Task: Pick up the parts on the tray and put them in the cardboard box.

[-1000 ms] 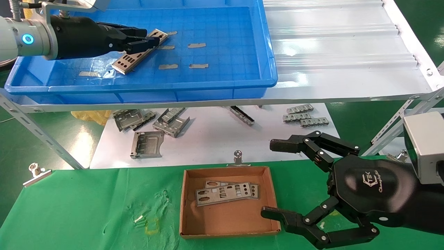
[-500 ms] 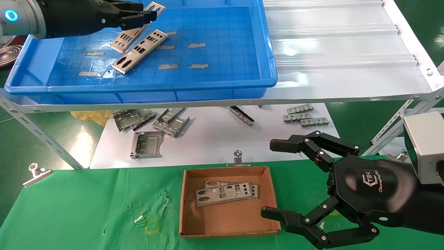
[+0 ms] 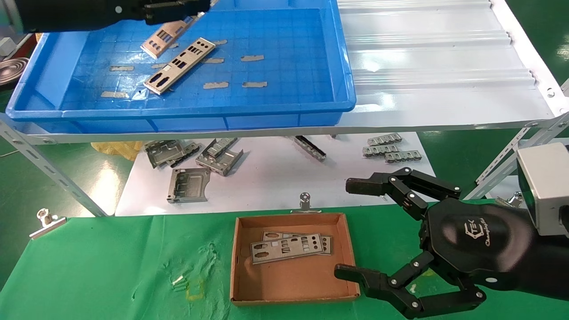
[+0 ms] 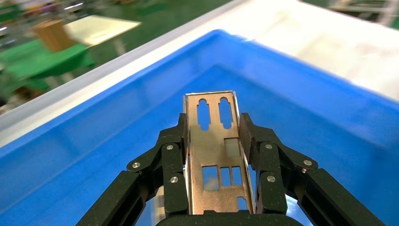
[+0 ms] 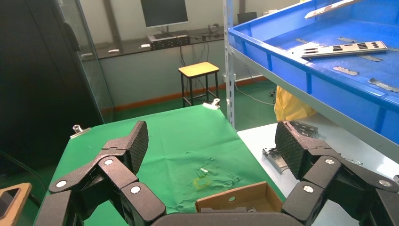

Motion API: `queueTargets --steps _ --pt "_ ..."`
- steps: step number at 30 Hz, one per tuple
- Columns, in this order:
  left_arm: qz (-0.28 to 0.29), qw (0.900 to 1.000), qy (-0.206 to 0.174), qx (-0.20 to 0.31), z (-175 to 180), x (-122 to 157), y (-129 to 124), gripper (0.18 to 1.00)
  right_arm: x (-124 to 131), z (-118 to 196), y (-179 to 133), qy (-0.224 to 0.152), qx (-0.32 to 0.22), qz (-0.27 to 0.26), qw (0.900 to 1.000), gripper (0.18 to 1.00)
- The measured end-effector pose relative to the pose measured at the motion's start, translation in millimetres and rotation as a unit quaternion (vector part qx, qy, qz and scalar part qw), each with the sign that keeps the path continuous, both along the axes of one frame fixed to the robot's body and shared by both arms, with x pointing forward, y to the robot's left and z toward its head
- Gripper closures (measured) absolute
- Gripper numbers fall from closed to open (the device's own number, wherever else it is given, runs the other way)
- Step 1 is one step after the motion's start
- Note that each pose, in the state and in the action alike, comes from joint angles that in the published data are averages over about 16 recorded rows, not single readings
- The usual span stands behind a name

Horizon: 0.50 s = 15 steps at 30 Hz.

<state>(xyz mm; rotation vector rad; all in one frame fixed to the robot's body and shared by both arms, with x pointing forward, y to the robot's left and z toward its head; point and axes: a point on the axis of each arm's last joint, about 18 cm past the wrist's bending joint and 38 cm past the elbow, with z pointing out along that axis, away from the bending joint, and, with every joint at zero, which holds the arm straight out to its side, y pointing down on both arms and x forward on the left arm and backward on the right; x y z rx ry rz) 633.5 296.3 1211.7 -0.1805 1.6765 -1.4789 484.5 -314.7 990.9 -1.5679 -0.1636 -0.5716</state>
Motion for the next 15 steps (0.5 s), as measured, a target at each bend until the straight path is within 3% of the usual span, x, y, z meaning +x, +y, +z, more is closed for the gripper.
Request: queueTargets --steps 7,15 --pt "-0.093 0.9935 0.000 0.066 -34.9 -19.4 -19.8 0.752 0.0 0.0 0.0 0.000 0.000 0.000 1.000 0.178" --pt "-0.163 0.9762 0.003 0.144 -116.7 -12.7 -51.3 0.753 0.0 0.0 0.0 0.000 0.000 0.000 1.000 0.178"
